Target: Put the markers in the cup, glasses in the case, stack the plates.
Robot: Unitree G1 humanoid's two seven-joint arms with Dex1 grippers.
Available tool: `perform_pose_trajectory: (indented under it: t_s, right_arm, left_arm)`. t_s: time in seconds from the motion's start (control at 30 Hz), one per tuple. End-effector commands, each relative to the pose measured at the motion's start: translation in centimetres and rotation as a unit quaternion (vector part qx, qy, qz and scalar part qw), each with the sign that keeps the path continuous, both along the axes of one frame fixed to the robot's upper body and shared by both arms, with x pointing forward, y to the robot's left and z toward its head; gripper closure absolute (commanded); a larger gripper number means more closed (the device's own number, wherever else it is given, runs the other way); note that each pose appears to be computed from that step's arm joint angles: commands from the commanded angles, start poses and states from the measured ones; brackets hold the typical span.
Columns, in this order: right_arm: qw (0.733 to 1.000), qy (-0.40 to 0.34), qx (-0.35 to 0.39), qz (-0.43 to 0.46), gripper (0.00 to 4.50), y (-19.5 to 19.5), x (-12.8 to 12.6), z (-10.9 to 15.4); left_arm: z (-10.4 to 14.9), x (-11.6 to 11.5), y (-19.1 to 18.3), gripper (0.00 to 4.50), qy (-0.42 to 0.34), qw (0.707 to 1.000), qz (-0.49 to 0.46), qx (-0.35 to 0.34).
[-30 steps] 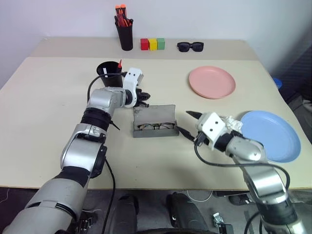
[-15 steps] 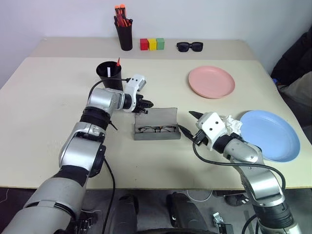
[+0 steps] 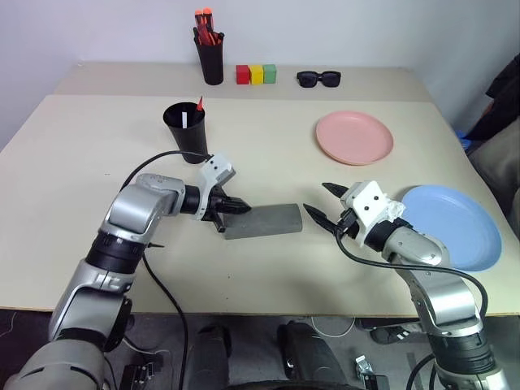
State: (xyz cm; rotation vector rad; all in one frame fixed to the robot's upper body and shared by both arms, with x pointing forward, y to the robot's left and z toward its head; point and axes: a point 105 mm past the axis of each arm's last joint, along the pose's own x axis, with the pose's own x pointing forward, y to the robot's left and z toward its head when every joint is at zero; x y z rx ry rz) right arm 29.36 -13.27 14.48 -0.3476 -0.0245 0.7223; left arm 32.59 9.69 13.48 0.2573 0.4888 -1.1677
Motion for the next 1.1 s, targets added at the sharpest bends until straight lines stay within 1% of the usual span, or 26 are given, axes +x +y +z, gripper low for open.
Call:
perform_pose_trajectory:
  t_s: [0.03,0.1,0.17,0.23,0.27,0.33,0.4,0.47,0.53,0.63,0.7,0.77,0.87,0.93,0.97,1.1]
  right_arm:
    - [1.000,-0.011,0.002,0.026,1.46,-0.2,-0.8,1.1]
    - [1.000,-0.016,-0.007,0.017,1.46,-0.6,-0.3,1.1]
    - [1.000,-0.021,-0.013,0.001,1.46,-1.1,0.6,1.4]
    - [0.999,-0.027,-0.021,-0.013,1.46,-1.5,1.7,1.7]
    - [0.999,-0.024,-0.040,-0.027,1.46,-1.9,2.8,1.7]
    - [0.994,-0.036,-0.084,-0.063,1.46,-2.9,5.0,1.8]
    - [0.989,-0.042,-0.111,-0.087,1.46,-3.5,7.2,1.9]
    - [0.982,-0.053,-0.157,-0.095,1.46,-3.8,8.9,1.7]
    - [0.969,-0.073,-0.213,-0.100,1.46,-4.2,10.3,1.2]
    - [0.946,-0.091,-0.289,-0.116,1.46,-4.9,13.3,0.4]
    - [0.937,-0.096,-0.316,-0.114,1.46,-5.0,14.3,0.1]
    - [0.923,-0.108,-0.348,-0.124,1.46,-5.3,15.4,0.0]
    - [0.910,-0.111,-0.377,-0.133,1.46,-5.8,16.2,-0.4]
    - [0.908,-0.109,-0.383,-0.132,2.00,-5.9,16.3,-0.7]
    - [0.909,-0.107,-0.381,-0.130,2.36,-5.9,16.4,-0.8]
    - [0.909,-0.114,-0.383,-0.119,4.34,-5.6,16.3,-0.9]
  left_arm:
    - [-0.6,-1.7,-0.6,4.44,-0.036,0.997,-0.054,0.032]
    - [-1.2,-2.2,-0.6,4.44,-0.065,0.994,-0.072,0.043]
    - [-1.1,-2.0,-0.6,4.44,-0.095,0.993,-0.066,0.034]
    - [0.2,-1.3,-0.9,4.44,-0.151,0.988,-0.042,-0.008]
    - [1.1,-0.9,-0.9,4.44,-0.176,0.984,-0.020,-0.035]
    - [2.6,-0.6,-0.6,4.44,-0.203,0.976,0.018,-0.079]
    - [3.6,-1.0,-0.2,4.44,-0.212,0.970,0.039,-0.114]
    - [3.9,-1.7,0.3,4.44,-0.220,0.966,0.046,-0.127]
    - [4.0,-2.1,0.7,4.44,-0.222,0.964,0.053,-0.137]
    - [3.9,-3.0,1.7,4.44,-0.212,0.959,0.073,-0.175]
    - [3.7,-3.5,2.1,4.44,-0.213,0.958,0.075,-0.175]
    - [3.4,-4.0,2.5,4.44,-0.215,0.958,0.086,-0.170]
    - [3.4,-4.4,2.9,4.44,-0.219,0.956,0.102,-0.168]
    - [3.4,-4.6,3.0,4.50,-0.222,0.954,0.108,-0.170]
    - [3.5,-4.7,3.0,4.50,-0.223,0.953,0.111,-0.171]
    - [3.4,-4.9,3.0,4.50,-0.223,0.952,0.117,-0.172]
